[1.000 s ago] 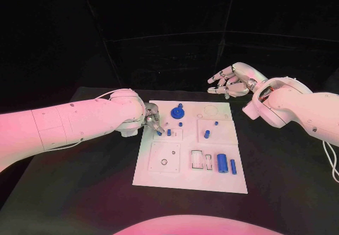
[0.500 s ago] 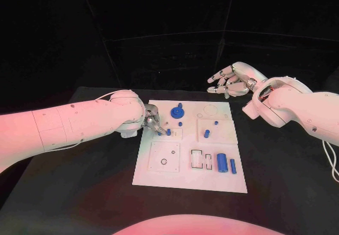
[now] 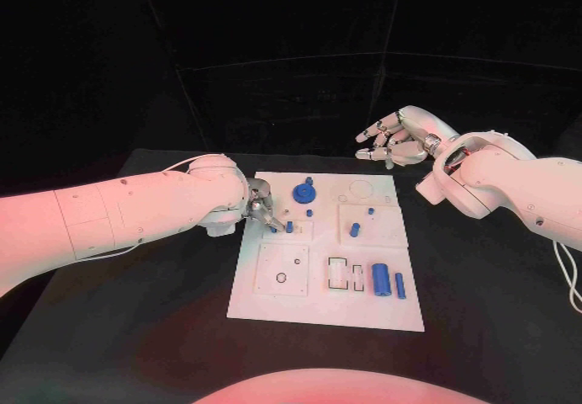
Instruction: Assemble the parts on the task board
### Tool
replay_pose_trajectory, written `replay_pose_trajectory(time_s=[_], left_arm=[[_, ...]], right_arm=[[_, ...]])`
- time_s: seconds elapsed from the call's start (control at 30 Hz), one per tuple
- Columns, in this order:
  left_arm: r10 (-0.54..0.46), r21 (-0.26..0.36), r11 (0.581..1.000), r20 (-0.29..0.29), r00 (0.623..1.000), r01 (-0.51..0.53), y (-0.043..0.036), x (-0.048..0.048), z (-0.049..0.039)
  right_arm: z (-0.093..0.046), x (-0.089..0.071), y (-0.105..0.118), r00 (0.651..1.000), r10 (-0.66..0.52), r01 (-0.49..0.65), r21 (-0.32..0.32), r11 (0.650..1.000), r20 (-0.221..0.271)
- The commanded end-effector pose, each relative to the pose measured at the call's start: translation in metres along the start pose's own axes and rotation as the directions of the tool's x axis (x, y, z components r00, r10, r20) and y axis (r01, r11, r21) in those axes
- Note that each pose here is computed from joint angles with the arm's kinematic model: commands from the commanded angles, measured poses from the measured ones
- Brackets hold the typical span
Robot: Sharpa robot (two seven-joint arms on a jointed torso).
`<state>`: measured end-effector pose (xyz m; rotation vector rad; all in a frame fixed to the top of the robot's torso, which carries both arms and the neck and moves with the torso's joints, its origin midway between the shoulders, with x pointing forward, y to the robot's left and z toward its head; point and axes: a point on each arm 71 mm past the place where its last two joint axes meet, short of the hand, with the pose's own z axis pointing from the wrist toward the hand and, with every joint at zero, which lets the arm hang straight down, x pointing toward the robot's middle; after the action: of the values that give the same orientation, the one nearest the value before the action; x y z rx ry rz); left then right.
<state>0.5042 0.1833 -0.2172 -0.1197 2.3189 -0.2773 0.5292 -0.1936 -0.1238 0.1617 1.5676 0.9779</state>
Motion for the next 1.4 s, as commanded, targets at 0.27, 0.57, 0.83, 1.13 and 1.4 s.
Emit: replay_pose_trajectory(time_s=[0.27, 0.57, 0.83, 1.13, 1.4], left_arm=[[-0.043, 0.013, 0.999, 0.062, 0.997, 0.043, 0.0037, -0.0054, -0.0018], [-0.152, 0.078, 0.987, 0.125, 0.980, 0.143, 0.0072, -0.0108, -0.0059], [-0.230, 0.144, 0.968, 0.160, 0.960, 0.207, 0.0112, -0.0148, -0.0101], [-0.398, 0.486, 0.834, 0.207, 0.894, 0.259, -0.0128, -0.0266, -0.0120], [-0.235, 0.587, 0.809, 0.265, 0.935, 0.037, -0.0329, -0.0195, -0.0035]], right_arm=[[0.000, -0.001, 0.001, 1.000, 0.001, -0.001, -0.009, 1.000, 0.003], [0.000, -0.001, 0.001, 1.000, 0.001, -0.001, -0.009, 1.000, 0.000], [0.000, -0.002, 0.000, 1.000, 0.000, 0.000, -0.008, 1.000, 0.002], [0.000, -0.003, -0.001, 1.000, -0.001, 0.001, -0.006, 1.000, 0.009], [0.001, -0.002, 0.000, 1.000, -0.001, 0.001, -0.008, 1.000, 0.009]])
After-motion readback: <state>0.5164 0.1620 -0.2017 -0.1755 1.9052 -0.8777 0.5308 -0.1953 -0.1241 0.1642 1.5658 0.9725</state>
